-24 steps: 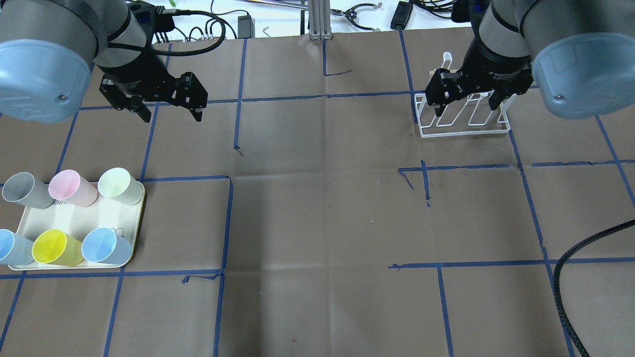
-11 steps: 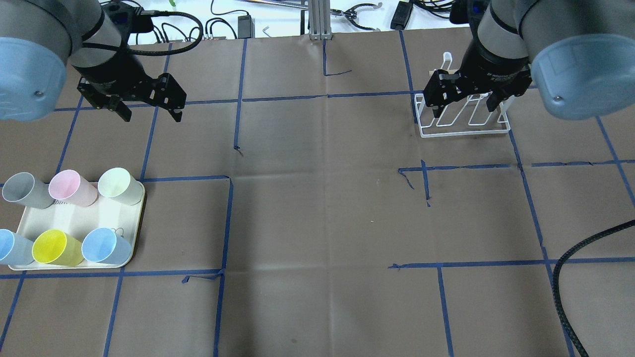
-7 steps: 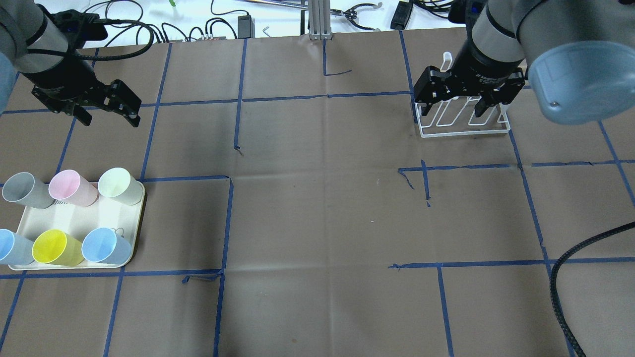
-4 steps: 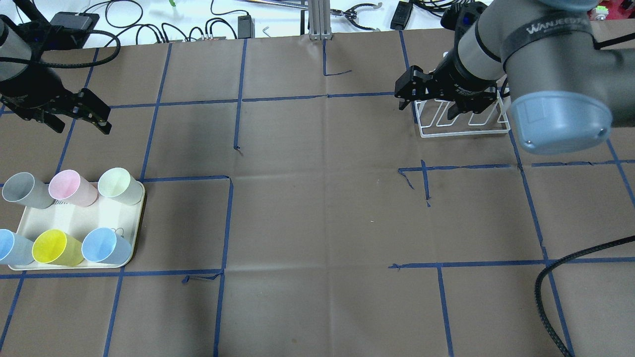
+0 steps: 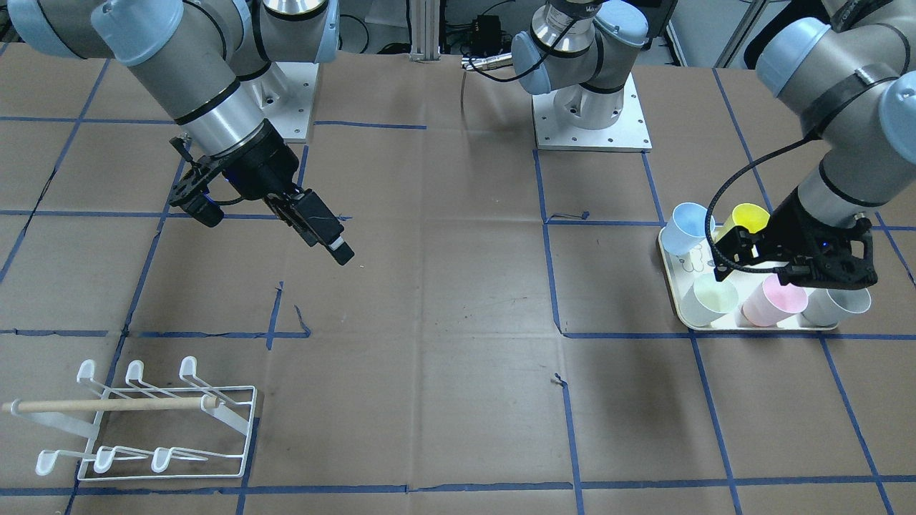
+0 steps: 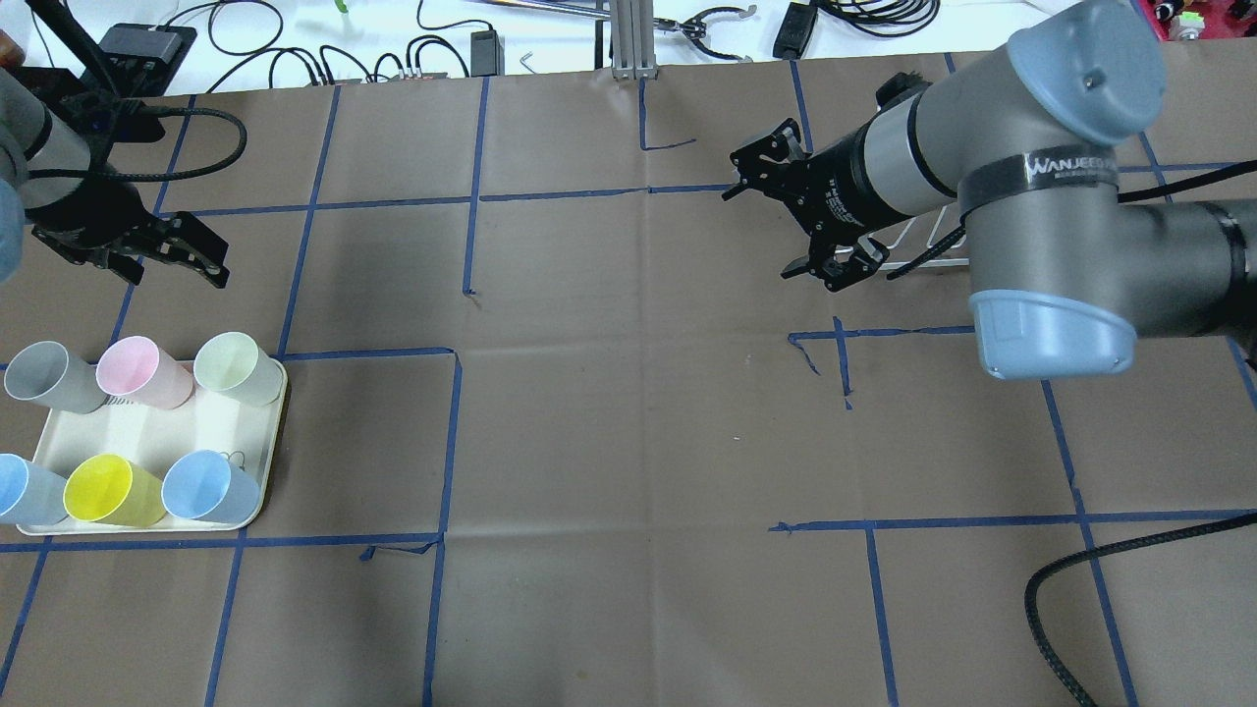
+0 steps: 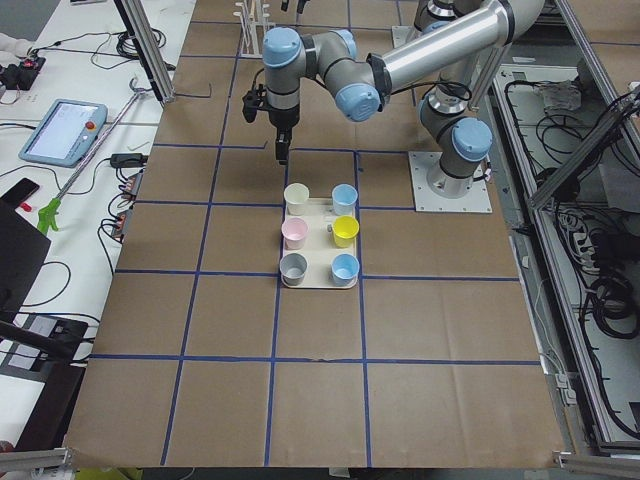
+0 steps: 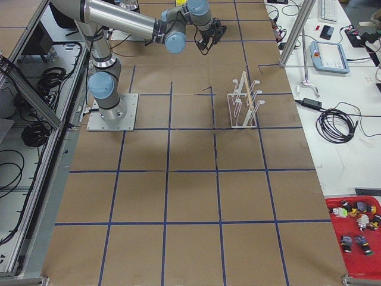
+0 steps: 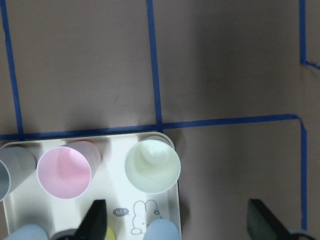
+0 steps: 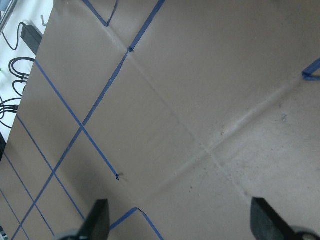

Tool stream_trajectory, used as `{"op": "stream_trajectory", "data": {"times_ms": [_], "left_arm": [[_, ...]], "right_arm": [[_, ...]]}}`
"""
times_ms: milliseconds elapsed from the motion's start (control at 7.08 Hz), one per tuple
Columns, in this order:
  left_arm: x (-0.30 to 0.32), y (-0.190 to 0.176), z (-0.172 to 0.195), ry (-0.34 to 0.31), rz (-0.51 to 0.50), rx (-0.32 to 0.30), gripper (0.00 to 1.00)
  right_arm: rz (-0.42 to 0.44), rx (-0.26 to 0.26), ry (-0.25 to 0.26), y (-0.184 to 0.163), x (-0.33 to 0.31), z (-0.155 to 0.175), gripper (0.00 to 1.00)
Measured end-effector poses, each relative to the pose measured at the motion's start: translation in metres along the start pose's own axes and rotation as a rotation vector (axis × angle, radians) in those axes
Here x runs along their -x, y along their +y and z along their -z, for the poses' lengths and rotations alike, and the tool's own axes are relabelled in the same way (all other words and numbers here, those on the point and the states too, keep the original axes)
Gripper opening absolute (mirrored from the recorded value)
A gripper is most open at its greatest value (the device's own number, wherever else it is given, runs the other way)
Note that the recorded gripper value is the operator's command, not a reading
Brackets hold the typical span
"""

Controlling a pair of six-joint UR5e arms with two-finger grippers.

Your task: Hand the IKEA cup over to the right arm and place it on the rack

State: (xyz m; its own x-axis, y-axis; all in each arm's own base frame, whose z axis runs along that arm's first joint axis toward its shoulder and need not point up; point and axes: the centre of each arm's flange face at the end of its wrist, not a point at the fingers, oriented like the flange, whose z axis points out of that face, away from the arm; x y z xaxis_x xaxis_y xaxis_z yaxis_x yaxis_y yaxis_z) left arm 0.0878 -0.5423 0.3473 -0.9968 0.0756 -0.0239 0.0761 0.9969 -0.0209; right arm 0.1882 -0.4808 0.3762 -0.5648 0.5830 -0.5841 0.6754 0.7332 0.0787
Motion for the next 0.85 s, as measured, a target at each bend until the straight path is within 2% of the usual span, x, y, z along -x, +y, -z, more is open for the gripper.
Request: {"op": "stream_trajectory", "data": {"times_ms": [141, 283, 424, 565, 848], "left_arm": [[-0.002, 0.004, -0.024, 0.01, 0.0, 0.019, 1.0], [-0.006, 0.011, -0.047, 0.017, 0.001, 0.033, 1.0], [-0.01, 0.02, -0.065, 0.018, 0.002, 0.039, 1.0], [-0.014, 0.028, -0.08, 0.017, 0.004, 0.043, 1.0], [-0.017, 0.04, -0.104, 0.013, 0.007, 0.043, 1.0]], "right_arm": [[0.039, -0.047, -0.075, 0.008, -0.013, -0.007, 1.0], [0.101, -0.095, -0.179, 0.017, -0.016, -0.004, 1.0], [0.167, -0.121, -0.288, 0.025, -0.011, 0.003, 1.0], [0.205, -0.125, -0.349, 0.029, -0.009, 0.006, 1.0], [0.225, -0.122, -0.378, 0.031, -0.008, 0.005, 1.0]]}}
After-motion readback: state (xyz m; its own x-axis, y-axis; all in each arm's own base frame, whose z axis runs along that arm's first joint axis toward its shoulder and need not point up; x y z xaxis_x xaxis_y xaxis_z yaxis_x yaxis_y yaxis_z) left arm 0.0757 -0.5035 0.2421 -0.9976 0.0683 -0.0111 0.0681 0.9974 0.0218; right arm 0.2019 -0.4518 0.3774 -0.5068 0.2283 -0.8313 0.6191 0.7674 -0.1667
